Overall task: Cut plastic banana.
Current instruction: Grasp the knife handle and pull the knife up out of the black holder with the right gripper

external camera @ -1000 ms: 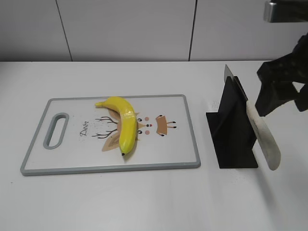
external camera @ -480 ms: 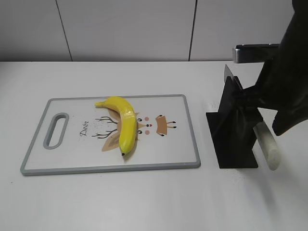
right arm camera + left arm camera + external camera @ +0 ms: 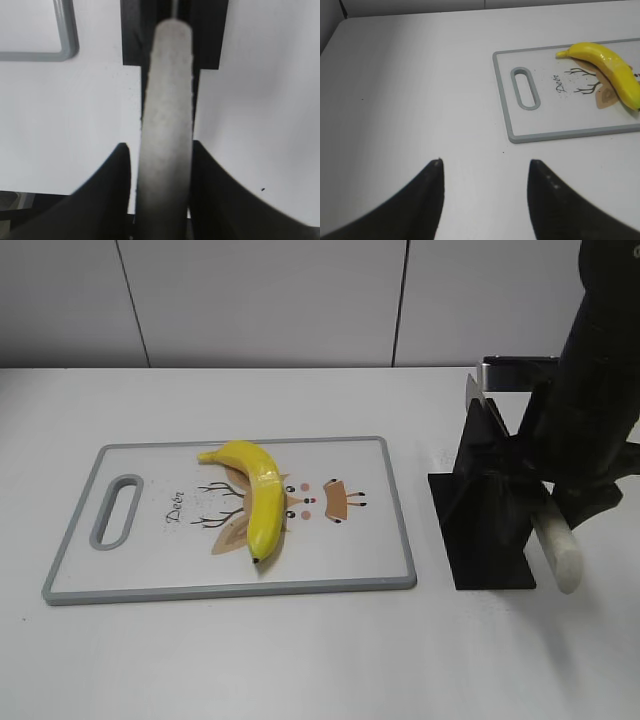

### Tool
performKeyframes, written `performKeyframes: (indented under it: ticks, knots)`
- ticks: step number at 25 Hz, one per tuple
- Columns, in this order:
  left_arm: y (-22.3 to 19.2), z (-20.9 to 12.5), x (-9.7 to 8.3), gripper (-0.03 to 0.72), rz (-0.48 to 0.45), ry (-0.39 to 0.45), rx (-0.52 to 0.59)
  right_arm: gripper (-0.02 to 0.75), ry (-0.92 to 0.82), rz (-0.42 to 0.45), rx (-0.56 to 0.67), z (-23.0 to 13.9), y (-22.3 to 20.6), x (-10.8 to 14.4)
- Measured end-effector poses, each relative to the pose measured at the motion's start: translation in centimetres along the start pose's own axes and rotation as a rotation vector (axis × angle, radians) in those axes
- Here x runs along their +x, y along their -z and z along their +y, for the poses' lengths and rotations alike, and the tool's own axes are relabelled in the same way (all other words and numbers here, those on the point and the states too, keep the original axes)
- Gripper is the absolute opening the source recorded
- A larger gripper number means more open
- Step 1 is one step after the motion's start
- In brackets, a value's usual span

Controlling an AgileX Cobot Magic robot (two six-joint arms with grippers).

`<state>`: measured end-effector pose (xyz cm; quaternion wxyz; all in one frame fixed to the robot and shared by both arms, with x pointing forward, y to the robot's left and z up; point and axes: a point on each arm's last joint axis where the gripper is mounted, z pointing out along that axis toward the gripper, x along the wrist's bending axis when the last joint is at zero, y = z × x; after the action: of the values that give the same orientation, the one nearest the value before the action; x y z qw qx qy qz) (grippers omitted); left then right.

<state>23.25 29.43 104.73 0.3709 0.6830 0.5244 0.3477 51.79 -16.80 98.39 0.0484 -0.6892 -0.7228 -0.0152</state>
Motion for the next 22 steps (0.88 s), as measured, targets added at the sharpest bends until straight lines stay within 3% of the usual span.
performKeyframes:
  ticks: [2,15,22]
  knots:
    - [0.0,0.0,0.0,0.499,0.000,0.000,0.000,0.162,-0.008,0.005,0.017,-0.1,0.0,0.0]
    - [0.0,0.0,0.0,0.499,0.000,0.000,0.000,0.166,-0.019,0.011,0.032,-0.3,0.1,0.1]
    - [0.0,0.0,0.0,0.499,0.000,0.000,0.000,0.165,-0.012,0.042,-0.047,-0.4,2.9,0.4]
